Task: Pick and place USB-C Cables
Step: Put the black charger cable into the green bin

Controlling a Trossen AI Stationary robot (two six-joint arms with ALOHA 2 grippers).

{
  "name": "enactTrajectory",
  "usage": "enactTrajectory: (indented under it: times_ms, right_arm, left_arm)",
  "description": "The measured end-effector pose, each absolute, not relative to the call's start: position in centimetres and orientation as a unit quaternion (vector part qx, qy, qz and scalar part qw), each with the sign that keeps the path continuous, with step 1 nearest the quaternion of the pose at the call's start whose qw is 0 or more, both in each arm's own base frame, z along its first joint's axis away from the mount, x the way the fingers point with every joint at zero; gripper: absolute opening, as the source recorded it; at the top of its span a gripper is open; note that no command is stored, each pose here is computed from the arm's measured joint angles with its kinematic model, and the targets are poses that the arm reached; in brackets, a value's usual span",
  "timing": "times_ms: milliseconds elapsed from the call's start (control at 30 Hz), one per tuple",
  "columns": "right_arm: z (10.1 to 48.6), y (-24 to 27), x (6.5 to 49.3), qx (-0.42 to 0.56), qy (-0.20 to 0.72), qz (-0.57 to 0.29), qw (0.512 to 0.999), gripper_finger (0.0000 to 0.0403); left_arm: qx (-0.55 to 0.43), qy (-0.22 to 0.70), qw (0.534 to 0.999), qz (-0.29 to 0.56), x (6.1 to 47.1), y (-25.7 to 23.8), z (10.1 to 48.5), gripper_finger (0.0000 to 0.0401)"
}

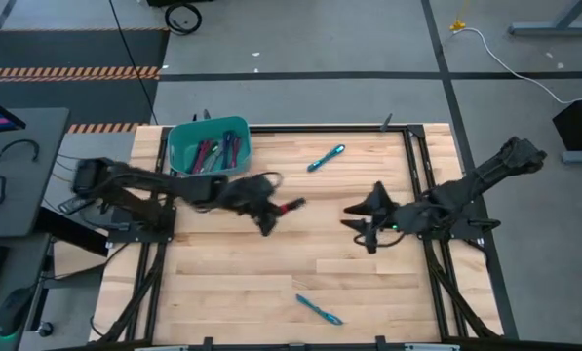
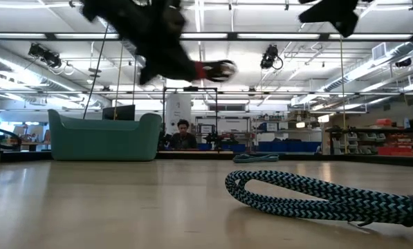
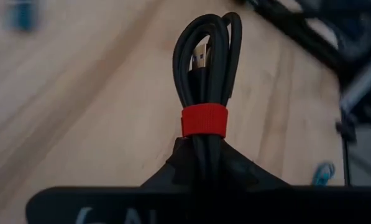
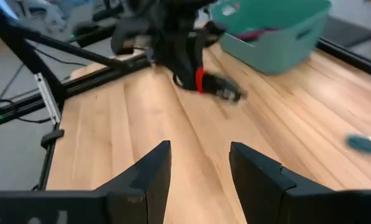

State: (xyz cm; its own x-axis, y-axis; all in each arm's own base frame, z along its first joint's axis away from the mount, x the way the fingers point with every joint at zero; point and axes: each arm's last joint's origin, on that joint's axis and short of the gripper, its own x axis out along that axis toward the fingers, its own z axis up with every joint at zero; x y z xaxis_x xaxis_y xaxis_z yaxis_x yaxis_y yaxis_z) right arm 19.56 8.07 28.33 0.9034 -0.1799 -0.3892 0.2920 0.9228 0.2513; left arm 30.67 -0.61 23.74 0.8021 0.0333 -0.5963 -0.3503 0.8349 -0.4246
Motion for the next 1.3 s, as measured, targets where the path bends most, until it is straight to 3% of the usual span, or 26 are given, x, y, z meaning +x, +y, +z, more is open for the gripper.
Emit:
enactTrajectory:
  times_ms: [300, 633, 933, 1300]
  right_arm:
    - [27.1, 5.5, 25.8, 0.143, 0.107, -0.12, 0.977, 0.0168]
    - [26.3, 1.6, 29.7, 0.22, 0.062, -0.067, 0.971, 0.0168]
    - [29.4, 1.0, 31.6, 0.208, 0.03, -0.061, 0.976, 0.0168]
    - [29.6, 0.8, 31.8, 0.204, 0.045, -0.068, 0.976, 0.0168]
  left_arm:
    - [-0.399, 0.222, 0.834, 0.311, 22.6, -1.2, 21.7, 0.0035]
    - [-0.376, 0.211, 0.747, 0.507, 17.7, 4.2, 21.9, 0.0035]
    - [-0.349, 0.292, 0.697, 0.554, 15.1, 10.5, 21.2, 0.0036]
    - [-0.323, 0.391, 0.664, 0.549, 13.8, 14.6, 18.8, 0.0039]
